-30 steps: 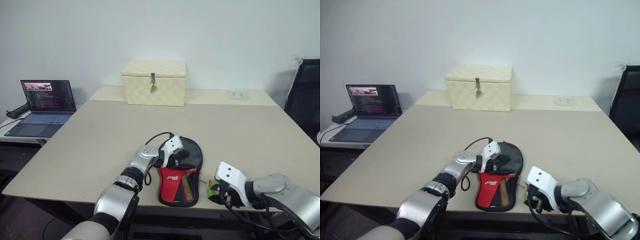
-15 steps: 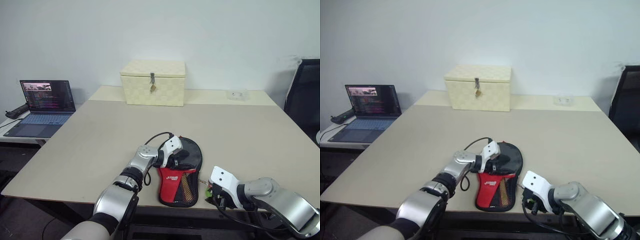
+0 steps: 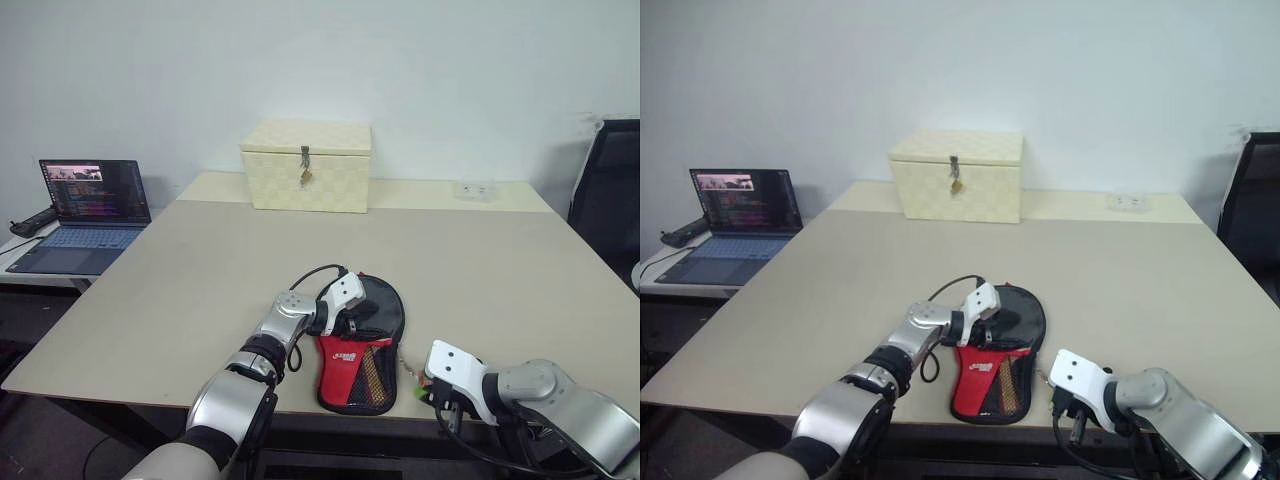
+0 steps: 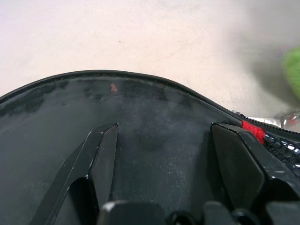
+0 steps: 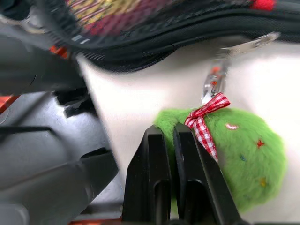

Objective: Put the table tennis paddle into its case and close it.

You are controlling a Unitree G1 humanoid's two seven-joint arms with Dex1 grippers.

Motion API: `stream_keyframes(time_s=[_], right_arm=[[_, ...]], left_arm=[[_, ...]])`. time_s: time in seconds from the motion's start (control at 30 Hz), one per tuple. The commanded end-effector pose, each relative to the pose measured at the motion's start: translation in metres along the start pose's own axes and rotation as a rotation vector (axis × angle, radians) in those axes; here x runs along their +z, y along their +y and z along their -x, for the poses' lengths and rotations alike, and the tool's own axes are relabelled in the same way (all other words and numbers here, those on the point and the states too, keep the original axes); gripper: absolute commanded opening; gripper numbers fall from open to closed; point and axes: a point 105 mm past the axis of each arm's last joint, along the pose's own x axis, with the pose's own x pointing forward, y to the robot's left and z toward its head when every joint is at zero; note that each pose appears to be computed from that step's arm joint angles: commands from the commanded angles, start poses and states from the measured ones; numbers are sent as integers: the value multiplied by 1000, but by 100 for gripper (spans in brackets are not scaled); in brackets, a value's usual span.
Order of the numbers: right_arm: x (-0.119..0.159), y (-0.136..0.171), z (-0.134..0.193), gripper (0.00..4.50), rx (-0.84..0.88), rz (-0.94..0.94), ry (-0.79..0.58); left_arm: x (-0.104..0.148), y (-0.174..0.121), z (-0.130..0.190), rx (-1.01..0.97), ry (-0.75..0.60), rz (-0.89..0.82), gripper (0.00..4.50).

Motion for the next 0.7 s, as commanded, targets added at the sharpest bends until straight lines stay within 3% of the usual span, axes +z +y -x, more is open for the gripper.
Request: stream_keyframes(time_s=[0.03,0.7], right_arm=[[11,31,8,5,148,27,-35],[33,114,35,5,542,37,-128]], left_arm=[[-33,-15,-2,-41,110,49,343],[-37,-14,-4,-15,148,30,343]])
